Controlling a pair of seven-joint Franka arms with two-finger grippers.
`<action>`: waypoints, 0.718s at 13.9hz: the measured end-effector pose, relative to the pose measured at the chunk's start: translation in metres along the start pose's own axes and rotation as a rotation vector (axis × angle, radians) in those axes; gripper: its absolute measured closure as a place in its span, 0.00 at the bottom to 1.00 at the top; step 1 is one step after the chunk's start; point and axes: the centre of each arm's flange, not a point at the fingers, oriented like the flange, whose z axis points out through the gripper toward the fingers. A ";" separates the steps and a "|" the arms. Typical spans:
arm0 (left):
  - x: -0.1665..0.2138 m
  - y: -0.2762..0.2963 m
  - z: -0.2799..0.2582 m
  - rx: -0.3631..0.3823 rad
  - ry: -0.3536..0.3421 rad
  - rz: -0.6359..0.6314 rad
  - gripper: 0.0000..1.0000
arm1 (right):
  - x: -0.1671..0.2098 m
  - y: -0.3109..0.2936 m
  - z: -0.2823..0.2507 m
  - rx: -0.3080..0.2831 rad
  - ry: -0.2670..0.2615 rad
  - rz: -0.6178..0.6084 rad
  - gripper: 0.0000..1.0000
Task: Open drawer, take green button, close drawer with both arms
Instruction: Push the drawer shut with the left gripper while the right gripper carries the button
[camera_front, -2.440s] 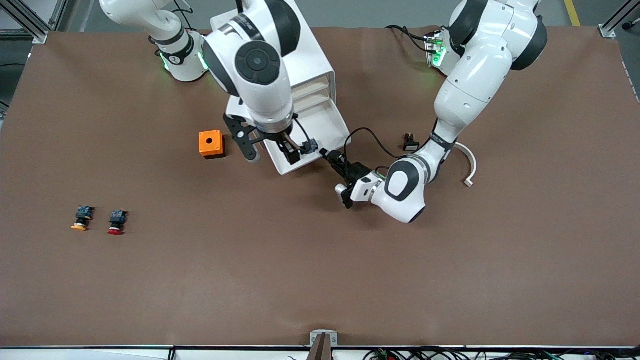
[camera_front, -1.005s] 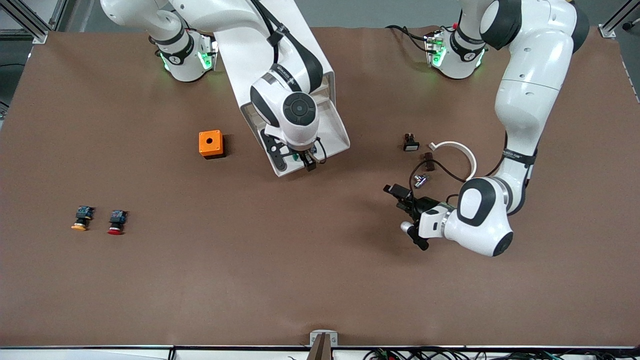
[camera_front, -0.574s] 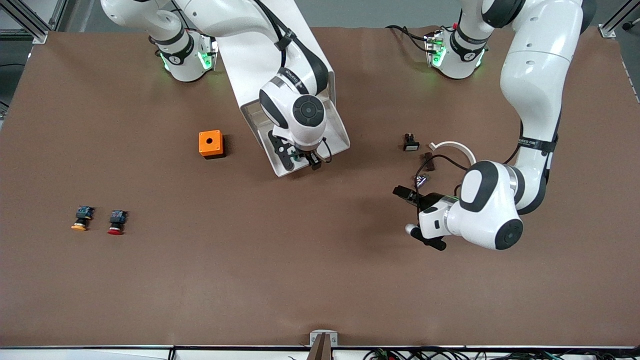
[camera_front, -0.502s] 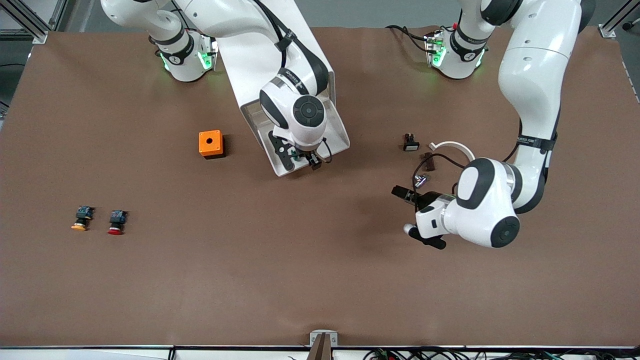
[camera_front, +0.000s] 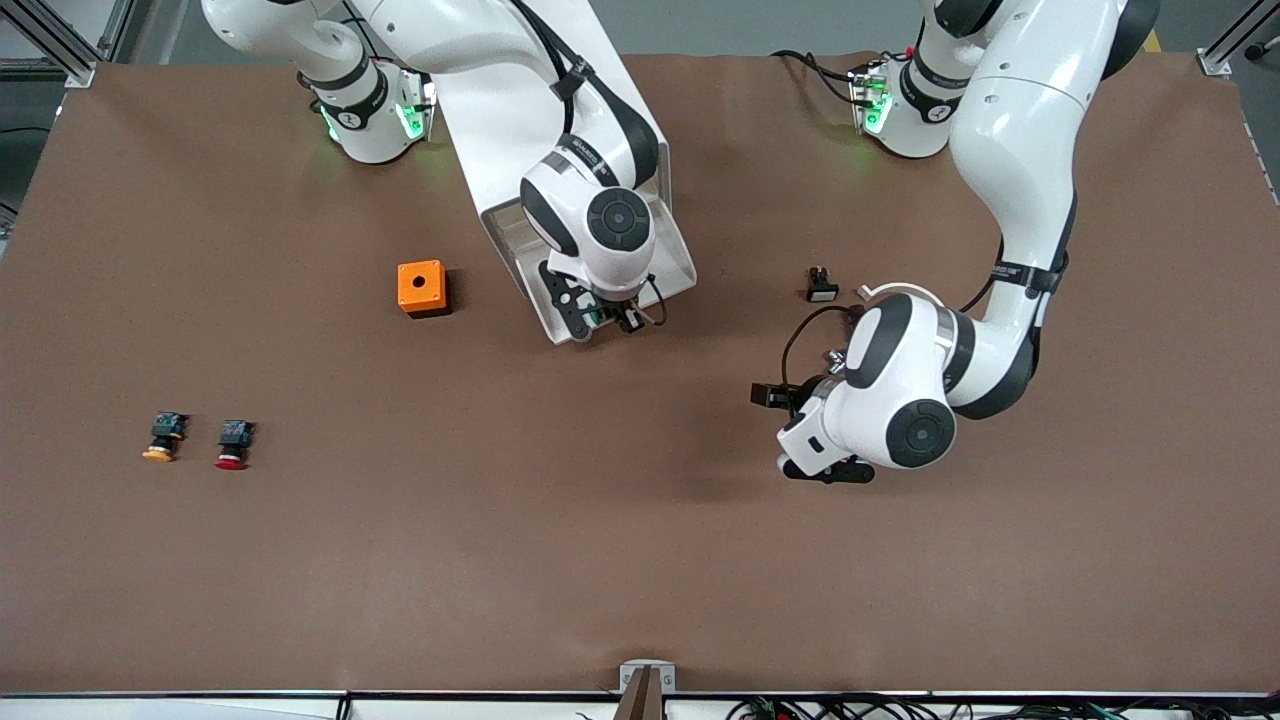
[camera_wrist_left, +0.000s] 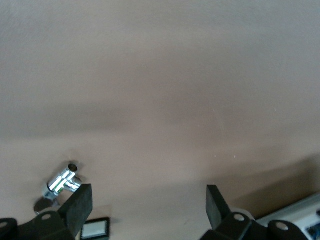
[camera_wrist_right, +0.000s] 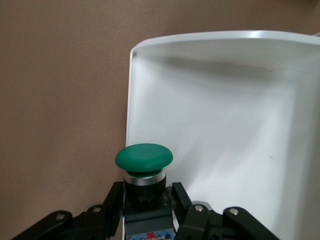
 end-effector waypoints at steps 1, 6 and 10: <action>-0.003 0.007 0.003 0.015 0.003 -0.063 0.00 | 0.000 -0.001 -0.003 0.006 -0.001 0.001 0.54; -0.016 0.048 0.012 0.043 0.069 -0.267 0.00 | 0.007 -0.005 -0.021 -0.024 0.008 0.006 0.54; -0.015 0.052 0.011 0.034 0.087 -0.291 0.00 | 0.020 -0.010 -0.041 -0.035 0.009 0.000 0.60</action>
